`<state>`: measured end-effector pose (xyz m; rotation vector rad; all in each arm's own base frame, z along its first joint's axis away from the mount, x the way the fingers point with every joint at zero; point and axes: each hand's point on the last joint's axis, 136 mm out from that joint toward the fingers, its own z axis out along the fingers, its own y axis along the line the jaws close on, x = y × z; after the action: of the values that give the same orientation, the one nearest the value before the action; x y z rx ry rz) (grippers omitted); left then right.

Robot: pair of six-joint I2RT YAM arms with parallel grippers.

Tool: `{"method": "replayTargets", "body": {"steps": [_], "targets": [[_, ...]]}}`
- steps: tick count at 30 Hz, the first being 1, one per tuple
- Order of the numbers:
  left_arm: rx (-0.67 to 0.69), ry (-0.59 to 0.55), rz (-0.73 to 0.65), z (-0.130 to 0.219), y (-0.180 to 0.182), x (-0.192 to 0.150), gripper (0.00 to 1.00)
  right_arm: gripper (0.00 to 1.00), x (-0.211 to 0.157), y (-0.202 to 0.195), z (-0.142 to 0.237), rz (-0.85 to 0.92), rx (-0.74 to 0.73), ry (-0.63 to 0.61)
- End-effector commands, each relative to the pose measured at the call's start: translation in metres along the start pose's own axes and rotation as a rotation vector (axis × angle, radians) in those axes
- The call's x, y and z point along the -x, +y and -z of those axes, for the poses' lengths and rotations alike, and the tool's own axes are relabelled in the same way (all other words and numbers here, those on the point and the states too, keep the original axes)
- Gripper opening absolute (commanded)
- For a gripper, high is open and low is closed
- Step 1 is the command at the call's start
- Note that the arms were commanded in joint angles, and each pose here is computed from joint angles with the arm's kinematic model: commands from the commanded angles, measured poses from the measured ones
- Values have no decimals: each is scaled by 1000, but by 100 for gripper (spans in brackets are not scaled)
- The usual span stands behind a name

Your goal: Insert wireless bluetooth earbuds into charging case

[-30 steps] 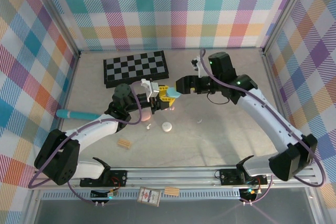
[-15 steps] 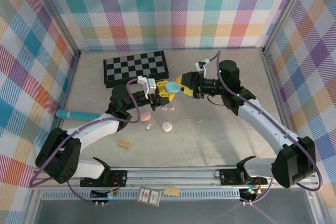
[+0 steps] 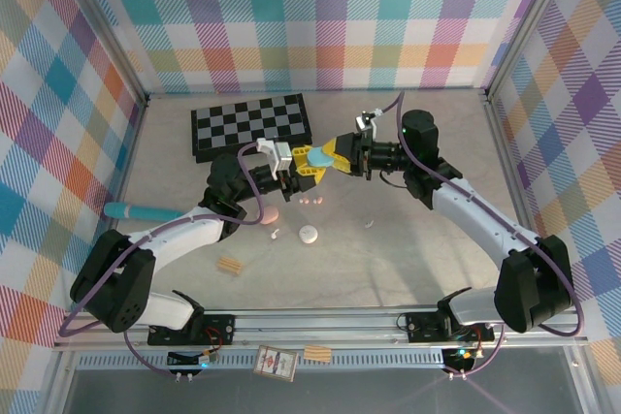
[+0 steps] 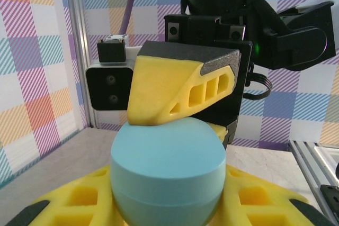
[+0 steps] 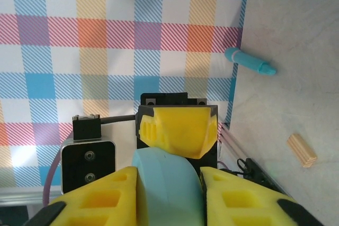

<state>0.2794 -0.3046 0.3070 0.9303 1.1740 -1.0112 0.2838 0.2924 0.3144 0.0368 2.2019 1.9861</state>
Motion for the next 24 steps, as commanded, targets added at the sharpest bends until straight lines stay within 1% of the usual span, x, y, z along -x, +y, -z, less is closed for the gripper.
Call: {"method": "replayTargets", "body": {"steps": [1, 3, 5, 9, 10, 13, 17, 21, 24], "targets": [[-12, 5, -41, -5, -3, 4, 32, 21, -5, 13, 2, 56, 27, 7], [-8, 14, -41, -5, -3, 2, 35, 18, -3, 11, 3, 63, 19, -4], [-3, 25, -38, -4, -3, -1, 44, 16, 0, 8, 4, 67, 5, -21], [6, 45, -34, -1, -3, -5, 77, 14, 11, -3, 9, 62, -24, -63], [12, 48, -34, 0, -3, -6, 83, 14, 14, -9, 11, 59, -39, -75], [32, 67, -26, 4, -3, -10, 99, 15, 26, -31, 20, 54, -105, -122], [71, 123, 0, 14, -4, -26, 100, 15, 48, -77, 35, 45, -224, -196], [118, 210, 43, 28, -6, -52, 100, 15, 76, -125, 49, 62, -364, -273], [145, 287, 65, 38, -9, -71, 100, 15, 100, -157, 51, 56, -427, -302]]}}
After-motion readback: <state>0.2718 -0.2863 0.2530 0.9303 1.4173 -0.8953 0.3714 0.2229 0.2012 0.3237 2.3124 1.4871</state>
